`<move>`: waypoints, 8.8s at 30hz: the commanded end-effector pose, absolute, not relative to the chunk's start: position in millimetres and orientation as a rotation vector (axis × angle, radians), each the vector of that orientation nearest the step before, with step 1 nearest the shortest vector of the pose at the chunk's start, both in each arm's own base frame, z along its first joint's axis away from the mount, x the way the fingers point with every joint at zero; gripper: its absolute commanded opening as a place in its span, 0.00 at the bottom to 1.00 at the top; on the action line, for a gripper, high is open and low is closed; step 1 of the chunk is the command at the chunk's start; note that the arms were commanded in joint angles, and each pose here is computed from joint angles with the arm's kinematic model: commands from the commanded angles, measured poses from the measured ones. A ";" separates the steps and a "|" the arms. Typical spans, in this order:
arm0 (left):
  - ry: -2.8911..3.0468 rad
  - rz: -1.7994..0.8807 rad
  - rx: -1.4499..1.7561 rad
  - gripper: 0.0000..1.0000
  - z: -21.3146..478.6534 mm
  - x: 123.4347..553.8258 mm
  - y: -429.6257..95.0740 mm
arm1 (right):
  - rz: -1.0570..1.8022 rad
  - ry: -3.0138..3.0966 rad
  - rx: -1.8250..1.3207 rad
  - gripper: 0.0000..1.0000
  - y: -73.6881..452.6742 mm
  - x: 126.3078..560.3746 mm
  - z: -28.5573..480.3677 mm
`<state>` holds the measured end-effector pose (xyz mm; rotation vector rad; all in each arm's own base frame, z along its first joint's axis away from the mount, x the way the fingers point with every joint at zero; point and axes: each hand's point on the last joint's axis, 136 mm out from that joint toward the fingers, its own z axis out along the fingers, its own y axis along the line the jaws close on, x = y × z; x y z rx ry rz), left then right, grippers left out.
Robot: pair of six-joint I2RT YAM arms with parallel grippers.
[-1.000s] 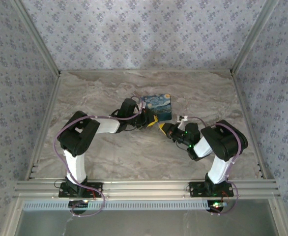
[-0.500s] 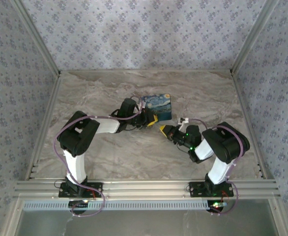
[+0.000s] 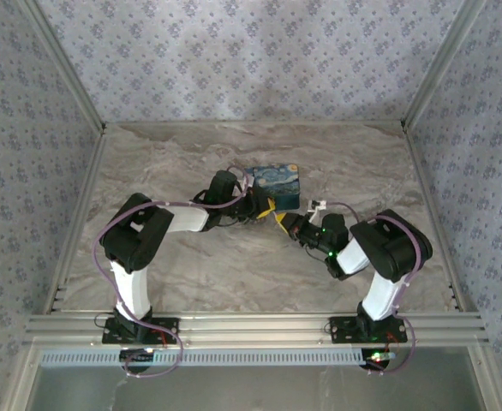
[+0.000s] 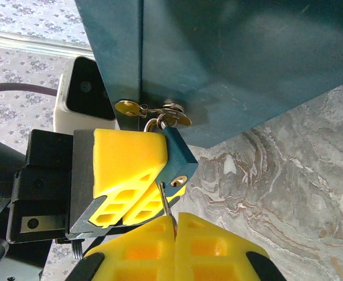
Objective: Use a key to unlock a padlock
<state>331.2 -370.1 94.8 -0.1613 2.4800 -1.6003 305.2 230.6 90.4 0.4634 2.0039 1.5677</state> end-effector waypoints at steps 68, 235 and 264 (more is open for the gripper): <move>2.319 -1.811 -0.113 0.00 135.5 324.5 -389.1 | 1.601 1.842 0.521 0.00 233.6 339.0 131.2; 2.472 -1.562 -0.048 0.00 136.0 305.9 -384.6 | 0.235 2.358 -0.569 0.38 234.1 297.7 91.8; 2.482 -1.557 -0.036 0.00 132.6 304.9 -383.8 | 0.205 2.338 -0.666 0.00 244.5 295.7 89.2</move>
